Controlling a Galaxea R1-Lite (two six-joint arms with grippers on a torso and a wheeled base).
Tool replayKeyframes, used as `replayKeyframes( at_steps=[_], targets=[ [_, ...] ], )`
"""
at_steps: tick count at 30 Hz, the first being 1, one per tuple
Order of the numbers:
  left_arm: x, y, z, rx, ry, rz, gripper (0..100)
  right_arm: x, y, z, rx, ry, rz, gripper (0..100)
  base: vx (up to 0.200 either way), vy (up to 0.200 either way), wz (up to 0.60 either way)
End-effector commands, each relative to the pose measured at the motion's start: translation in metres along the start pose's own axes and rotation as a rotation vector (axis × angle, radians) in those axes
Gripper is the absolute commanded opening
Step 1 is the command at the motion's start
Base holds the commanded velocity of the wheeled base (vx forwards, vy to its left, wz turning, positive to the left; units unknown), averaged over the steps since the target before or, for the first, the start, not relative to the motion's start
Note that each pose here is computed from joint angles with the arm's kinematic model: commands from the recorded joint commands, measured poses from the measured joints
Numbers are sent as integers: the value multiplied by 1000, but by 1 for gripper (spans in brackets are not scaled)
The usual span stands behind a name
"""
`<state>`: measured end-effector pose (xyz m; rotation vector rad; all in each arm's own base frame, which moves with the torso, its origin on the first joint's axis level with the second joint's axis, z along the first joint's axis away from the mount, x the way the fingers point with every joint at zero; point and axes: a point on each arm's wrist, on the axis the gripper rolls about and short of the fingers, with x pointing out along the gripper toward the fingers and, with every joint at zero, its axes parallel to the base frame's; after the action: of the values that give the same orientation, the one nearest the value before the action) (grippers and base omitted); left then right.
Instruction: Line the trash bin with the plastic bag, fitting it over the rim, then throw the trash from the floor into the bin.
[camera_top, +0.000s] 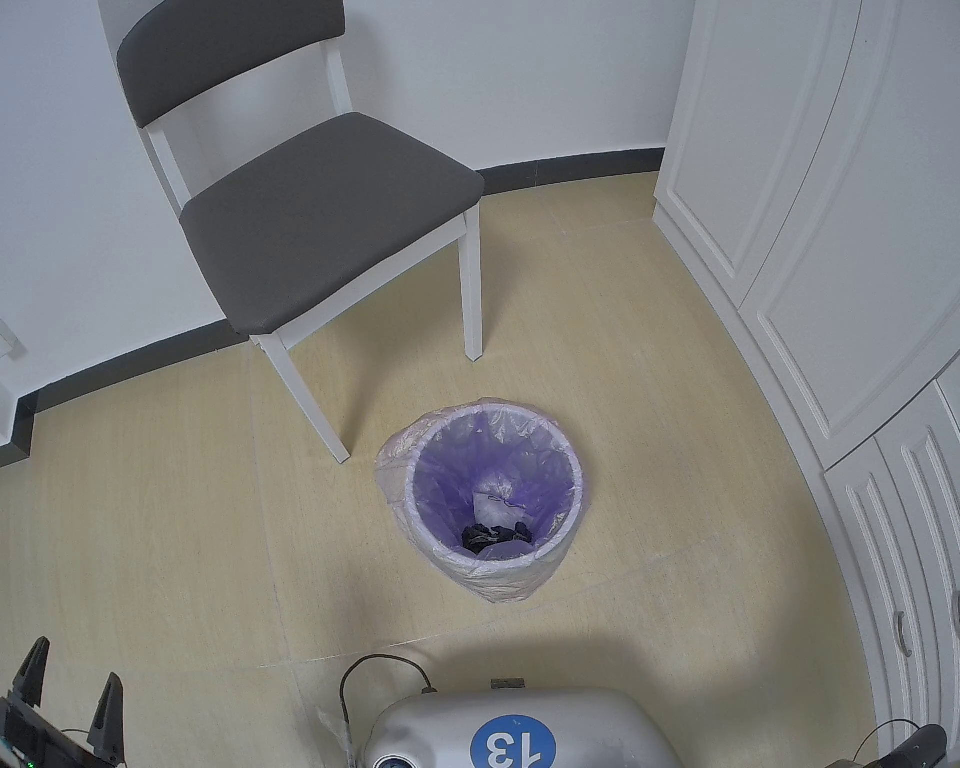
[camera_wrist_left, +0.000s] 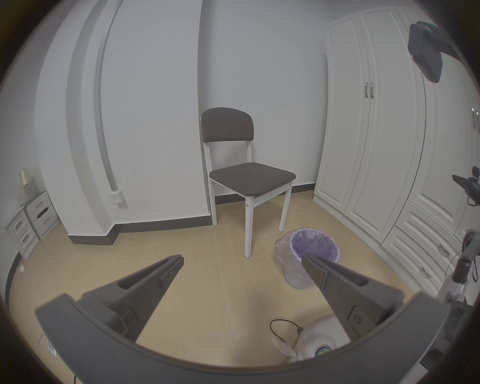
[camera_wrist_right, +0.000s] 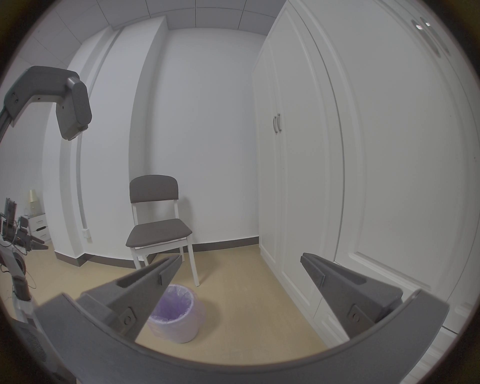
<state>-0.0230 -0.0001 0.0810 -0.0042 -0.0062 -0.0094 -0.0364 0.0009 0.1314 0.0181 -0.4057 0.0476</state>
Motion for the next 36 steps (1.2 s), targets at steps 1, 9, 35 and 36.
replayKeyframes(
  at_steps=[1,9,35,36],
  targets=[
    [0,0,-5,0,3,-1,100,-1,-1,-14,-7,0,-15,100,0,0,0],
    [0,0,-5,0,3,0,100,-1,-1,-14,8,-16,-7,100,0,0,0],
    [0,0,-5,0,3,0,100,-7,-5,-50,-114,343,-143,100,0,0,0],
    [0,0,-5,0,3,-1,100,-7,-4,-50,-65,338,-138,100,0,0,0]
  ],
)
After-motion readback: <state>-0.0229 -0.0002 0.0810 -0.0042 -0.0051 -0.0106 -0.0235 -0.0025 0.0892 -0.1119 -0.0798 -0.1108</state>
